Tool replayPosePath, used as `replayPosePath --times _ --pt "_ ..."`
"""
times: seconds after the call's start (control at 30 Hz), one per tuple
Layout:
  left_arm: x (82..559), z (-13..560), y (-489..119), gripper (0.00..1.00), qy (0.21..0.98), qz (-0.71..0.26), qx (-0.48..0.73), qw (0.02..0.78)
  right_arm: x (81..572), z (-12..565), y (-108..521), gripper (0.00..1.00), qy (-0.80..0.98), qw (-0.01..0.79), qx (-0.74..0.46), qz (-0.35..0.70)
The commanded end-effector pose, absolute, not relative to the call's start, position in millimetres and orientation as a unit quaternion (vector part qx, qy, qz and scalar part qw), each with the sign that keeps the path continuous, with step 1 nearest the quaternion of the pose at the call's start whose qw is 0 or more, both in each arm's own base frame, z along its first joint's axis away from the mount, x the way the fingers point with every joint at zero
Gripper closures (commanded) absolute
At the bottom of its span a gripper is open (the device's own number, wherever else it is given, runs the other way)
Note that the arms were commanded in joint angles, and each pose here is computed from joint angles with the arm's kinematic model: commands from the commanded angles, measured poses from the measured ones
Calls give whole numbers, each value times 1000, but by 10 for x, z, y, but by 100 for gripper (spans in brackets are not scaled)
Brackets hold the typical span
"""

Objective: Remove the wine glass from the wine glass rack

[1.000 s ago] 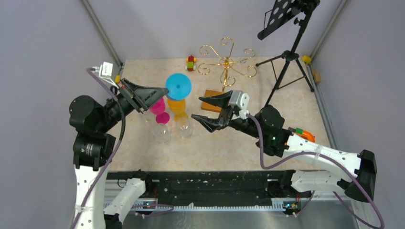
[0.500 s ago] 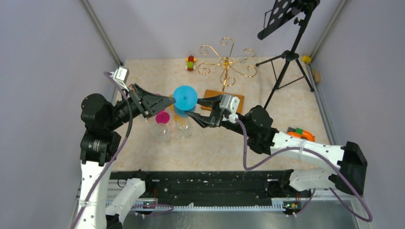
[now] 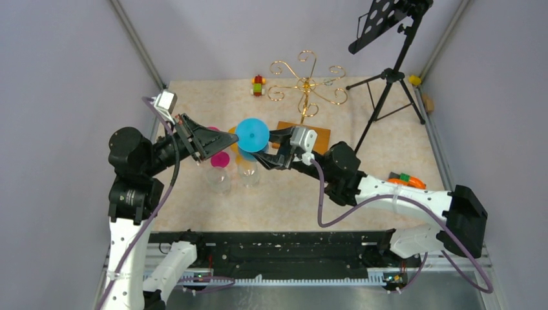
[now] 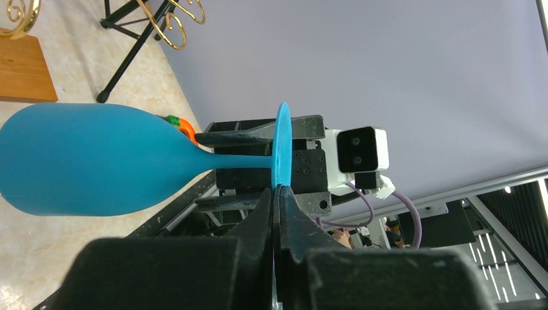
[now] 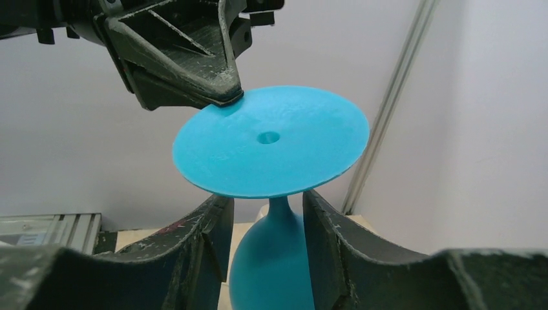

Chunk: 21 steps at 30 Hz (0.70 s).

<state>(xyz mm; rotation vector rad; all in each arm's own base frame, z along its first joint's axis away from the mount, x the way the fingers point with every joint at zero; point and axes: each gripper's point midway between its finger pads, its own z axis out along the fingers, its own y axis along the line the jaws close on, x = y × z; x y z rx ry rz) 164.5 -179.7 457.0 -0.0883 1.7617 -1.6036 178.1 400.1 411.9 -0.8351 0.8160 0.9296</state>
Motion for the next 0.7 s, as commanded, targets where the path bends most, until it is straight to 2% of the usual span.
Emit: replayPosePath --times 0.0,0.17,0.3,0.4,0.5,0.57,0.67 --pt "1555 4729 -1803 100 669 -634 -4 388 1762 4569 3927 58 314 772 -348 430" --pt "1564 4701 -1806 100 672 -633 -5 385 1725 4664 3844 77 298 782 -328 439" --pt "1597 4697 -1798 97 671 -631 -10 389 1715 4752 3736 98 295 788 -302 448" --pt "1626 4725 -1791 75 665 -634 -15 395 1708 4818 3656 100 294 791 -279 458" --pt "1655 4777 -1779 41 655 -636 -18 408 1723 4854 3622 100 298 790 -264 466" --pt "1692 4779 -1760 30 654 -632 -26 416 1726 4897 3577 100 298 791 -249 473" --pt "1800 4695 -1702 20 658 -616 -57 430 1741 5001 3454 100 297 797 -218 478"
